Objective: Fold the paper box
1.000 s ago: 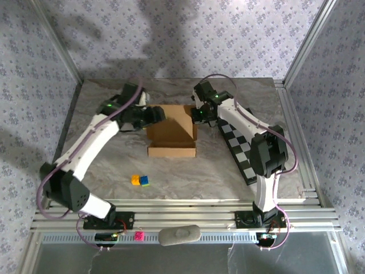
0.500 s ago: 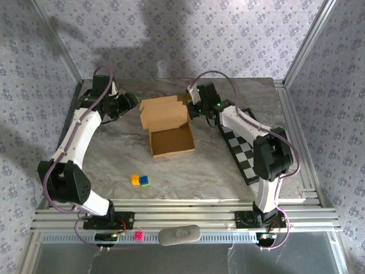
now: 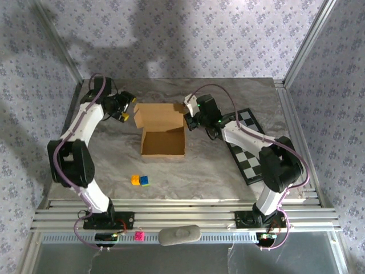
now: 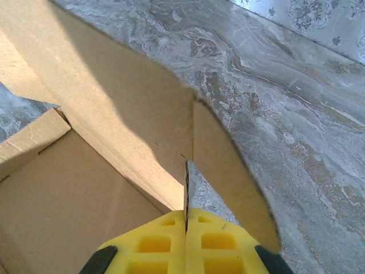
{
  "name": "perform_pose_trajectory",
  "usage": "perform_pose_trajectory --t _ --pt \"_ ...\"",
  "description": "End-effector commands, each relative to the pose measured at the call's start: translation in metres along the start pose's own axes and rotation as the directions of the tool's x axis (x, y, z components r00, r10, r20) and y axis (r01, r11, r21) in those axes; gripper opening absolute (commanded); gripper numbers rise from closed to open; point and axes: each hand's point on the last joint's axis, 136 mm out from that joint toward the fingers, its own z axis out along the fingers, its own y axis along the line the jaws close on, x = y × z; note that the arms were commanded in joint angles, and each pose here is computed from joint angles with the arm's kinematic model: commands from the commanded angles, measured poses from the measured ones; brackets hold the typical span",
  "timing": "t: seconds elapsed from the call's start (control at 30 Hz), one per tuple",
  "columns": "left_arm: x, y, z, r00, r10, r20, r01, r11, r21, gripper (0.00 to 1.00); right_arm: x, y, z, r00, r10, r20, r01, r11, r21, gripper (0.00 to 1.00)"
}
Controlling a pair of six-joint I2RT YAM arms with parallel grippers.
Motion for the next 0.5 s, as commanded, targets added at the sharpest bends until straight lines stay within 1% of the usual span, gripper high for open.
perform_pose_trajectory --t 0.0,0.17,0.3,0.47 --pt "-0.002 -0.020 0.010 0.996 -0.060 -0.061 0.063 0.997 0.043 0.73 -0.004 -0.003 -0.004 1.000 -0.021 0.014 0.021 1.000 0.018 0.00" --pt "0.017 -0.030 0.019 0.991 -0.062 -0.120 0.071 0.995 0.067 0.73 -0.006 0.000 -0.002 1.000 -0.011 0.016 0.011 1.000 0.003 0.01" --pt "0.033 -0.035 0.028 0.979 -0.097 -0.180 0.116 0.988 0.103 0.70 -0.009 0.006 0.000 1.000 -0.015 0.013 0.015 1.000 -0.010 0.00" --pt "0.046 -0.035 0.026 0.972 -0.116 -0.207 0.142 0.983 0.117 0.67 -0.011 0.010 0.003 1.000 -0.005 0.007 0.005 1.000 -0.010 0.00"
